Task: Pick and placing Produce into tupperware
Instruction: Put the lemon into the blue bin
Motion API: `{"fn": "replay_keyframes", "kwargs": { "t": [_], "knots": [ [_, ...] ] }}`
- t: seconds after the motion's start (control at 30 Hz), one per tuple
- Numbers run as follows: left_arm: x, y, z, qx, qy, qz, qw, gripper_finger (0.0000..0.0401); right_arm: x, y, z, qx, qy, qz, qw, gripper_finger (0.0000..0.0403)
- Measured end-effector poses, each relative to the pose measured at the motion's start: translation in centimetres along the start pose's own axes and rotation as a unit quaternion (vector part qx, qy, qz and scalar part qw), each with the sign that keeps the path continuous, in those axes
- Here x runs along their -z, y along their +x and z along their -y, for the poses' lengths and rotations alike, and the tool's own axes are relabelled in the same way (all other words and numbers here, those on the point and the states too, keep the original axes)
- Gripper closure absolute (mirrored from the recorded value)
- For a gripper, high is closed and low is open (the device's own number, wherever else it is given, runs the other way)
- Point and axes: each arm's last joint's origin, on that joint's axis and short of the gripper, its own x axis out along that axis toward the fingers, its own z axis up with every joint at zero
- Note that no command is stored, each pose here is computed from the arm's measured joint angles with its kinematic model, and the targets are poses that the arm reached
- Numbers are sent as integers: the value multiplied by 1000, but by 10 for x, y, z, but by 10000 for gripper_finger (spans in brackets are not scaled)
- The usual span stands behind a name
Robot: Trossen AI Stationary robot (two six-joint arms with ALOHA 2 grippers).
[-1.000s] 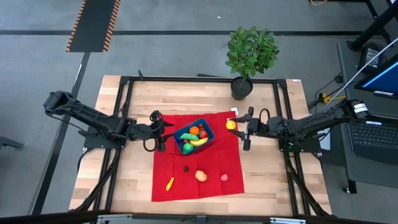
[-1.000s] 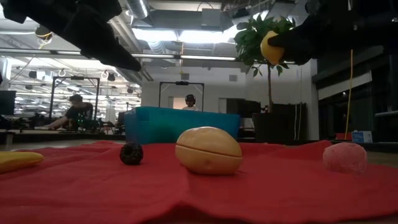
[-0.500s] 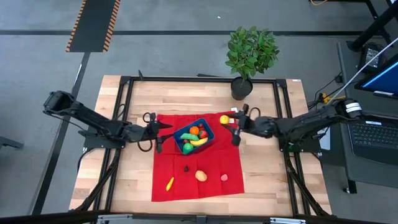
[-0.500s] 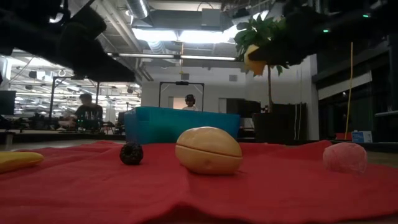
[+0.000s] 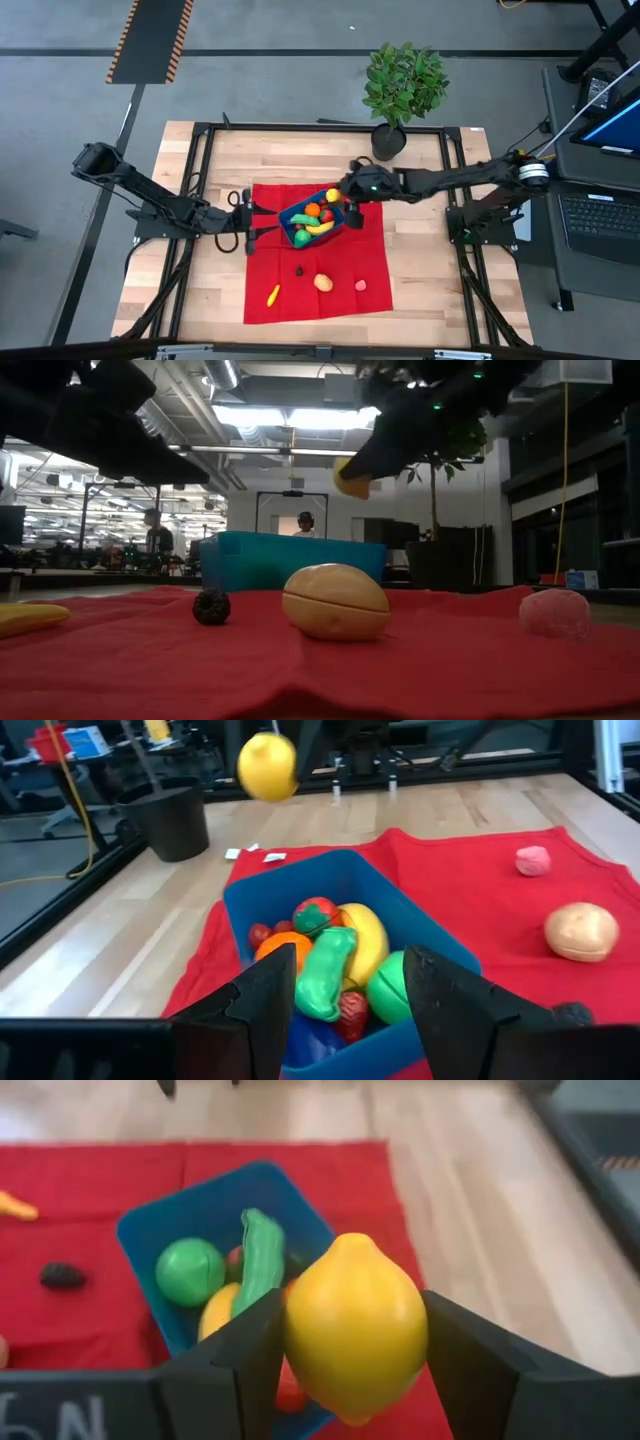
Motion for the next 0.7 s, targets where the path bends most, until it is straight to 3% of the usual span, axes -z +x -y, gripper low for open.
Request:
{"fn": "replay_keyframes", "kwargs": {
  "t": [0.33,0.7],
  "knots": [
    [2,-4,8,24,11,-3,1000,222,-31,49,4,-34,-8,-119,992,195],
    [4,-8,13,39,21,-10,999,222,-27,82,5,-11,-14,-215,976,195]
  ]
}}
